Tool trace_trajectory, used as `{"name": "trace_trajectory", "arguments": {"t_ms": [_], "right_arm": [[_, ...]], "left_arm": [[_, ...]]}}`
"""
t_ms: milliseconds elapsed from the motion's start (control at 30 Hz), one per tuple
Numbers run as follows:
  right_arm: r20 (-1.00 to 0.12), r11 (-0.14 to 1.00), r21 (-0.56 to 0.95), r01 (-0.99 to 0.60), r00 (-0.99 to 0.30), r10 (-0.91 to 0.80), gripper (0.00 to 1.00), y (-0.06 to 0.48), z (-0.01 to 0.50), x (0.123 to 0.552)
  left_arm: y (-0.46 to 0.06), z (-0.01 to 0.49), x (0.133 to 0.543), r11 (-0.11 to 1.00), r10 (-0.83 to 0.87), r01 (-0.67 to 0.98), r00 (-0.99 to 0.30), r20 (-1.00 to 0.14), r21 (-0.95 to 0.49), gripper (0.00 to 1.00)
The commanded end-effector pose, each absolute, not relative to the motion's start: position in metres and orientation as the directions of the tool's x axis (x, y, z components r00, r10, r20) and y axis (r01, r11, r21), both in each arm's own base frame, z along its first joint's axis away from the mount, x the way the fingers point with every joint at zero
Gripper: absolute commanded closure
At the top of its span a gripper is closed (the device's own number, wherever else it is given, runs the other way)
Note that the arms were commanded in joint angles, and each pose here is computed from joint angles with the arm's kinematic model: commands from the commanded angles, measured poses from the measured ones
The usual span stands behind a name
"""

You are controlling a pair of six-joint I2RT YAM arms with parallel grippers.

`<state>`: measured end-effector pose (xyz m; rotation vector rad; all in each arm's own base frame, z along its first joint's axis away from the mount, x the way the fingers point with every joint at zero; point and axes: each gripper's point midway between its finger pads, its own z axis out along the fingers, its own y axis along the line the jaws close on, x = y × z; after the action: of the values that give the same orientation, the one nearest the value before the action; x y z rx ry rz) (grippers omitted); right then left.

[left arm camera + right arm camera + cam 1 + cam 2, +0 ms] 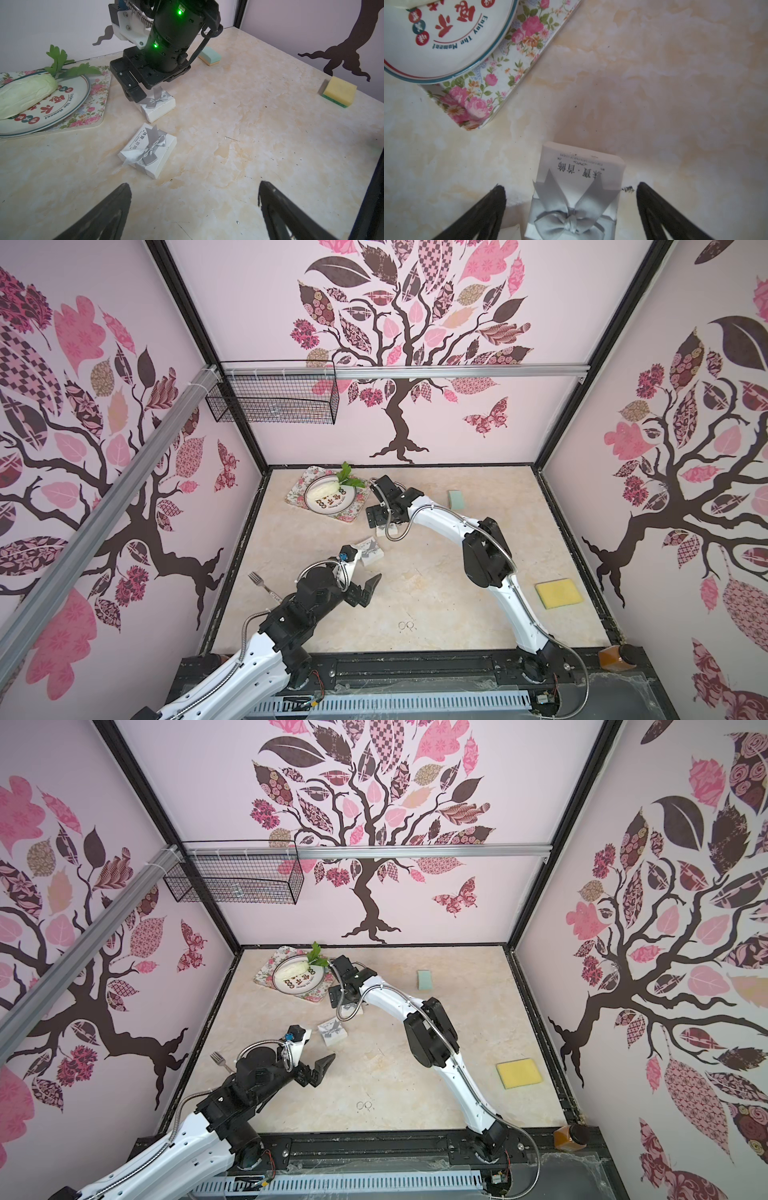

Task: Take the rings out of the lift-off lid box
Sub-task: Pick up the jewelry box from the center of the board.

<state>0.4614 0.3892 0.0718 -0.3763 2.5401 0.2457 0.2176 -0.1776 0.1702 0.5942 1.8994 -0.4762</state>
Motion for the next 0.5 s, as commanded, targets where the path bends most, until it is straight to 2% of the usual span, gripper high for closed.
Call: {"name": "trace_trajectory", "arguments": {"t_ms": [0,133,300,467], "right_arm": [[-0.476,0.953,0.065,-0.295,-0.849,-0.230,0.00,0.388,0.031,0.452],[-0.464,0.954,0.066,-0.293,-0.855,-0.231,0.03,0.388,0.023,0.451],[-0.486,0.955,0.073,-0.289,-0.846,-0.219,0.16,0.390,0.030,0.454],[-0.508,0.954,0.067,-0.291,-0.833,-0.219,0.23,0.388,0.043,0.457]], "left_arm": [[-0.179,0.167,0.217,0.789,0.191,0.613,-0.315,-0.930,-0.046,0.02],[-0.179,0.168,0.217,0.788,0.189,0.614,-0.312,-0.931,-0.046,0.02],[-0.179,0.167,0.217,0.789,0.190,0.613,-0.312,-0.931,-0.044,0.02],[-0.179,0.167,0.216,0.788,0.187,0.614,-0.312,-0.932,-0.048,0.02]]}}
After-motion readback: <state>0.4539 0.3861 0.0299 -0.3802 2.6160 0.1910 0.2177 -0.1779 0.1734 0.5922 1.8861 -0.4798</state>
